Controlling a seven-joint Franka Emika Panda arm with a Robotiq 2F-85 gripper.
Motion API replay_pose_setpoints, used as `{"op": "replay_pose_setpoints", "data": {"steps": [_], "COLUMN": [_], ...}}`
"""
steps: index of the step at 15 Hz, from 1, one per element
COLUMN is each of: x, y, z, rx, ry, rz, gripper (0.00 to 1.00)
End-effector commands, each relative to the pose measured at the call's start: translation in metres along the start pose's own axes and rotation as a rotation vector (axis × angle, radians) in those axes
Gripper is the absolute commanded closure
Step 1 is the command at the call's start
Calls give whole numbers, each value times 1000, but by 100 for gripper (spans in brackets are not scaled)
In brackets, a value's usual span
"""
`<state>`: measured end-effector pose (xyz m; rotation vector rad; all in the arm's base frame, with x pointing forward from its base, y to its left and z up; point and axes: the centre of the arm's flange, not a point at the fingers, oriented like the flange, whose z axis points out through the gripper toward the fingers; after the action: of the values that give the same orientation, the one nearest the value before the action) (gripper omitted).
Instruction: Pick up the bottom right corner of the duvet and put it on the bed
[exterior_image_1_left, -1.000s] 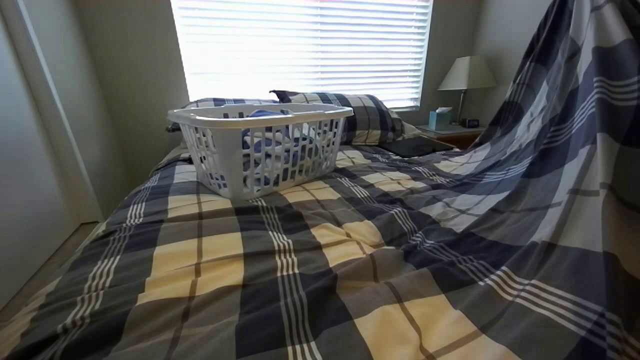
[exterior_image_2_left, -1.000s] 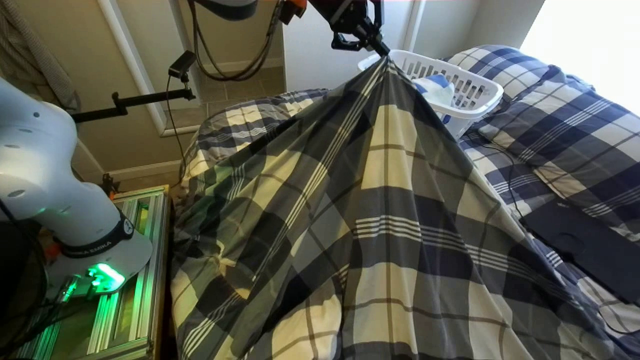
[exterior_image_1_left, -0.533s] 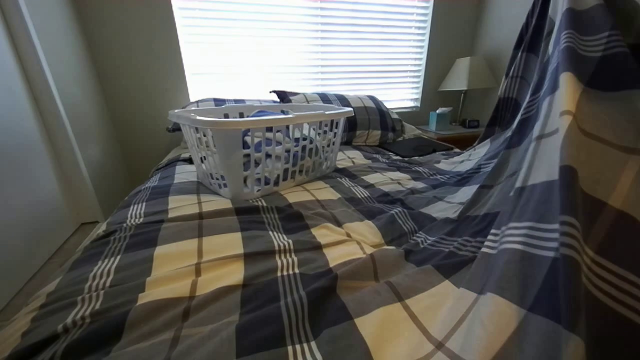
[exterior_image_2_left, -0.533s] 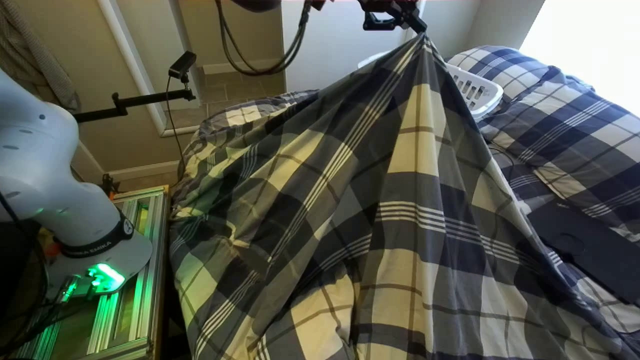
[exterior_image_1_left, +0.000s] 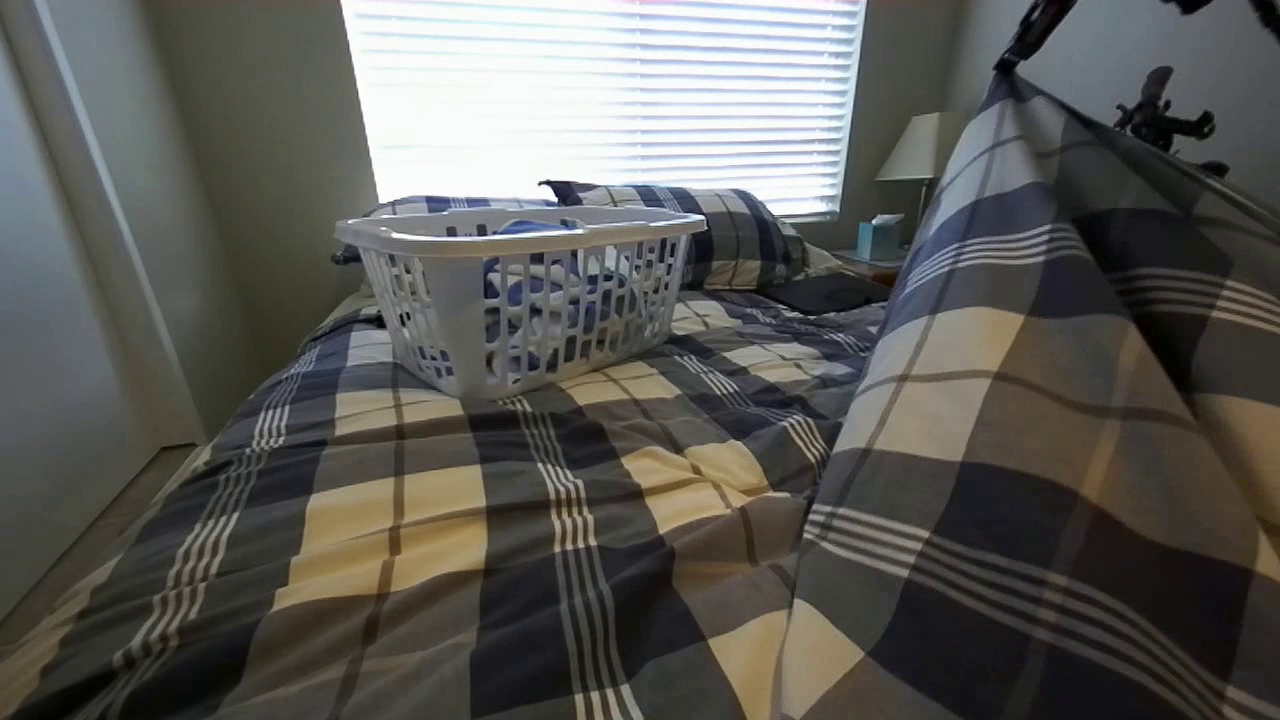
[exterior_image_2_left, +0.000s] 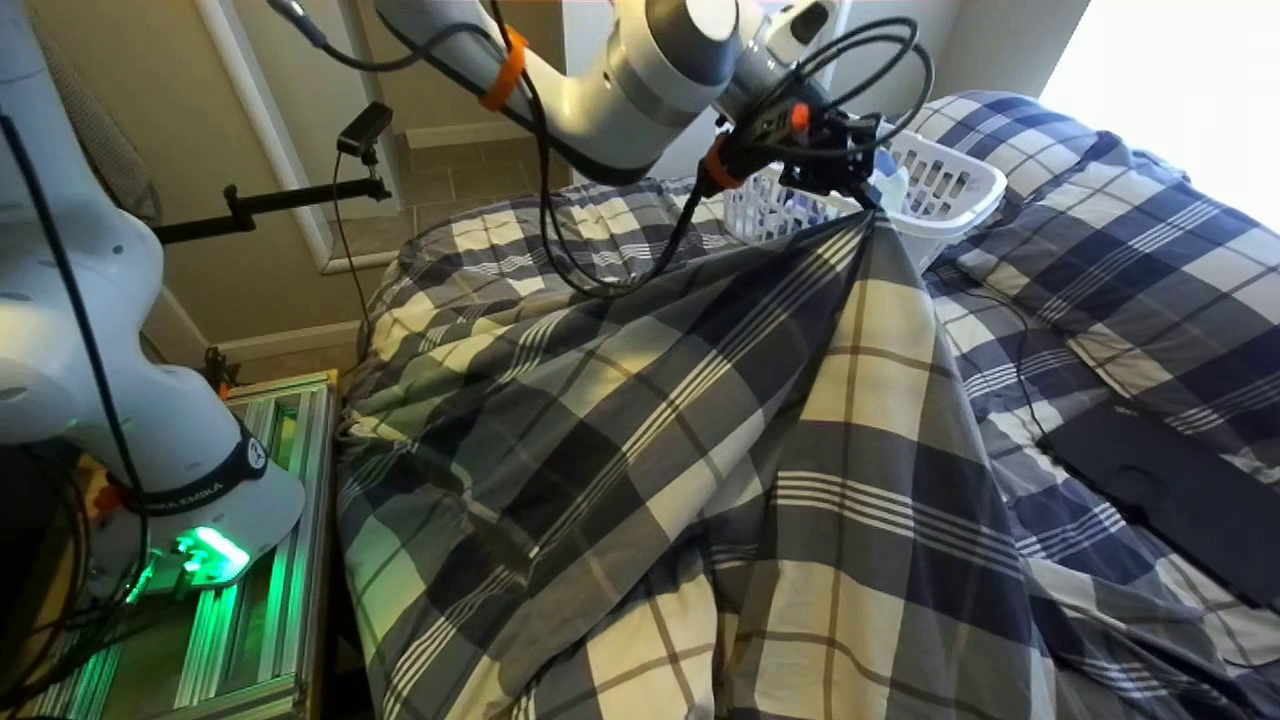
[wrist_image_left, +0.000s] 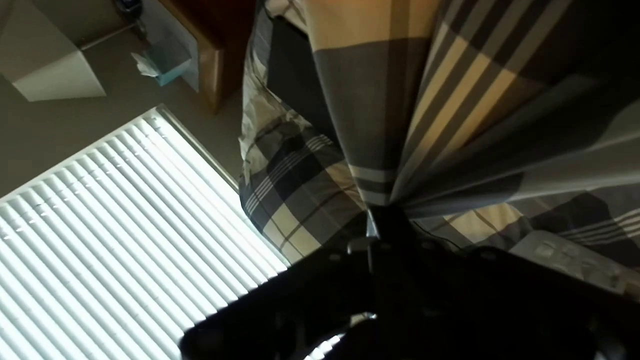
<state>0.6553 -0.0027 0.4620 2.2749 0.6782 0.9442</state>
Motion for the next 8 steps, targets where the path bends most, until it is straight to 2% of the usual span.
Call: {"op": "replay_pose_setpoints", "data": {"steps": [1,4,7,8], "x": [-14,-41,-68,-77], "y": [-34,-65,-92,-100], "z": [61,95,120,125], "rx": [86,185,262,298], "ry": [87,41,-86,-143], "rz": [118,129,109,115], "gripper": [100,100,100,79]}}
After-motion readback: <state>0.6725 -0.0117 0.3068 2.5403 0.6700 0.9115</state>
